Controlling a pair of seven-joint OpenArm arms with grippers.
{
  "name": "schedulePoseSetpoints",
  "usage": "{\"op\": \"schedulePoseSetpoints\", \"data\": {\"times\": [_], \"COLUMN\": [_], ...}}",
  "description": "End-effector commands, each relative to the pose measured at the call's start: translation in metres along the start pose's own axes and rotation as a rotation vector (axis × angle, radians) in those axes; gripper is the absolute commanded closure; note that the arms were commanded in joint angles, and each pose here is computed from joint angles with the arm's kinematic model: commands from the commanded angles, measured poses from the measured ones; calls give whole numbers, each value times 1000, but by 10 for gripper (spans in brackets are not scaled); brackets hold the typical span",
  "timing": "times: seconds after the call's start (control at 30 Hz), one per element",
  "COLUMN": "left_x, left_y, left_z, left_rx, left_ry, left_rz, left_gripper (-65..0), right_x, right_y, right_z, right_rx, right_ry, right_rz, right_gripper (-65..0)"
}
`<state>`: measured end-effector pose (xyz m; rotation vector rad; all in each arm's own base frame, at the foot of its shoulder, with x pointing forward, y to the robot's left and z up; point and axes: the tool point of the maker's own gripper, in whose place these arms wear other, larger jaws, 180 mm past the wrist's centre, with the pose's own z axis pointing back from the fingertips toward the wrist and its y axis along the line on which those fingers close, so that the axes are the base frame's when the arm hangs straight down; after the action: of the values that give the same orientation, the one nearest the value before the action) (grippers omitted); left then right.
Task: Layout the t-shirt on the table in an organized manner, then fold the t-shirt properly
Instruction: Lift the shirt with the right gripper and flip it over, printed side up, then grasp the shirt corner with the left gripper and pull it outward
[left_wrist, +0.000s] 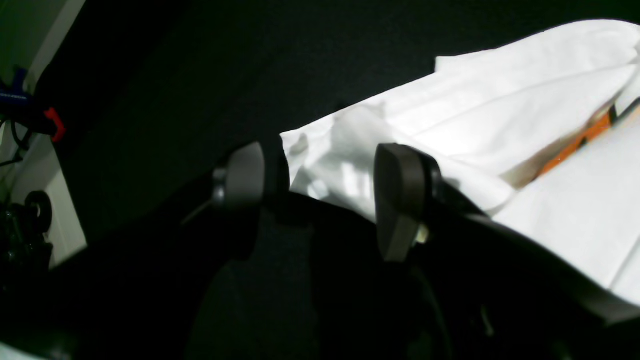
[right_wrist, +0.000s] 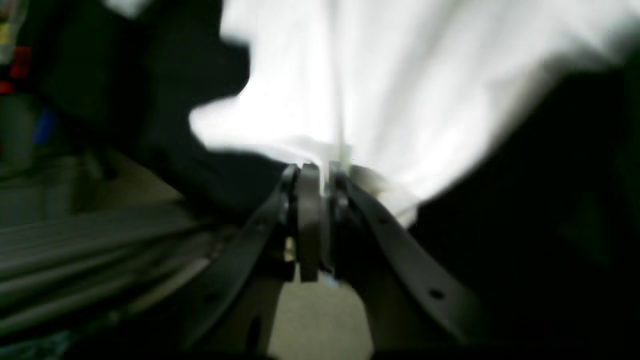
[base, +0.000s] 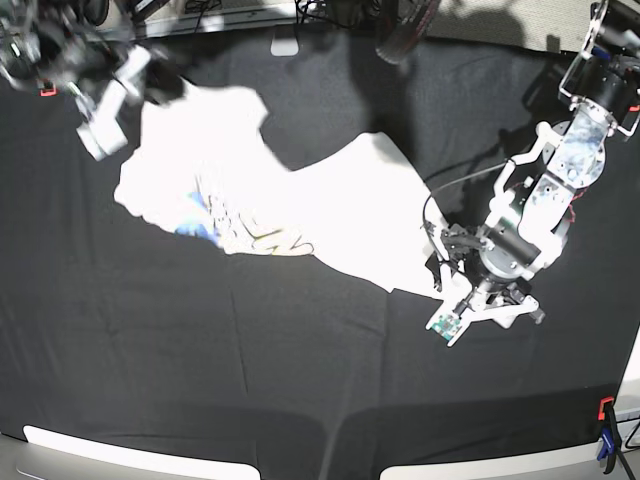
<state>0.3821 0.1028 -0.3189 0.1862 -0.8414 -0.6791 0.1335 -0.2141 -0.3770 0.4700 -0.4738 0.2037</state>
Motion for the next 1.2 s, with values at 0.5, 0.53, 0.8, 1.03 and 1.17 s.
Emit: {"op": "schedulePoseSetpoints", "data": {"times": [0.5,0.53,0.8,1.03,1.17], "left_x": [38,37,39,84,55], "left_y": [15,16,30,-7,-29], "left_z": [5,4,-19,-31,-54], "left_rx": [42,43,15,-234,-344], "left_ry": [-176,-172,-125,-187,-8], "left_rz": [4,4,83,105,87], "left_gripper": [-329,-329,-329,-329,-329], "right_x": [-9,-13,-22,1,4], "right_y": [-92,-95,-94,-86,-81], "right_z": [98,99,94,91,89], "right_rx": [-429,-449,-456,-414,-379], "right_ry": [-41,-20,-13,-151,-170], "right_rz": [-57,-54,-78,-75,-86], "right_gripper": [0,0,-148,-278,-278]}}
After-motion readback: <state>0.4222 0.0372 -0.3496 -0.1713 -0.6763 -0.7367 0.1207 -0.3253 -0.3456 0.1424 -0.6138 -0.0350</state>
